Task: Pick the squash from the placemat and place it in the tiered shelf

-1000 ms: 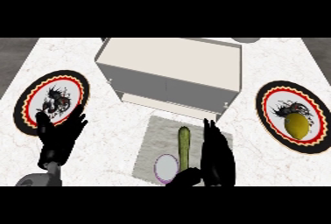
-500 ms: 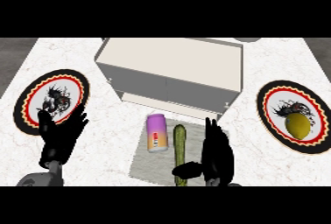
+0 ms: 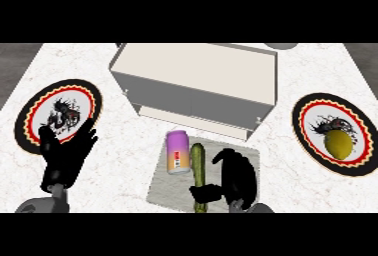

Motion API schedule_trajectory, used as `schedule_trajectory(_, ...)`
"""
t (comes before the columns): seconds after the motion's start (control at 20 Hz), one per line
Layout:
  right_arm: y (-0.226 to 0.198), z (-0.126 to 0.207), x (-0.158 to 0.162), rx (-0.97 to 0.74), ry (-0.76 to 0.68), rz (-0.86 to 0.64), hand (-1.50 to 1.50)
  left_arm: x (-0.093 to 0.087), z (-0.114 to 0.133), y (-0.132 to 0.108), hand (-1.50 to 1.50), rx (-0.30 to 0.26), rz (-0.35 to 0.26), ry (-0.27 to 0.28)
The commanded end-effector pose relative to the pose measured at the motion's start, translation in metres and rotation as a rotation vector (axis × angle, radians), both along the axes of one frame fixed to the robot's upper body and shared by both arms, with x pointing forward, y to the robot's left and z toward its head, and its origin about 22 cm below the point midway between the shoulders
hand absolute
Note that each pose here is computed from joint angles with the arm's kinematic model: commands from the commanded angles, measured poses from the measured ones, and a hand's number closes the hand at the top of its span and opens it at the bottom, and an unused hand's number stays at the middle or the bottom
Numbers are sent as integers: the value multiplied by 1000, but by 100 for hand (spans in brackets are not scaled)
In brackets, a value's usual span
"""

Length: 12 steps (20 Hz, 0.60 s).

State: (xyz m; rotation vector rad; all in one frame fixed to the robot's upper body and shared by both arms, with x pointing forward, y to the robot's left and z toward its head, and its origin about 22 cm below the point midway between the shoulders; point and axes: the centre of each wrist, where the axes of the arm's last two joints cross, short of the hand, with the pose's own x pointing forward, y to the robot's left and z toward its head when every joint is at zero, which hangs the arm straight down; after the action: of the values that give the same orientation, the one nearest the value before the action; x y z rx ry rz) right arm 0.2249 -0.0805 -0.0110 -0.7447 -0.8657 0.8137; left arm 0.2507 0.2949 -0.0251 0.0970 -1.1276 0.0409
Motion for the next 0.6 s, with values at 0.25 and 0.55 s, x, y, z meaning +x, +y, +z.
schedule_trajectory(0.25, 37, -8, -6, 77, -43, 80, 150, 6, 9, 13, 0, -21, -23, 9)
schedule_trajectory(0.55, 88, 42, -4, 109, -62, 162, 150, 16, -4, -21, 0, -11, -74, 0)
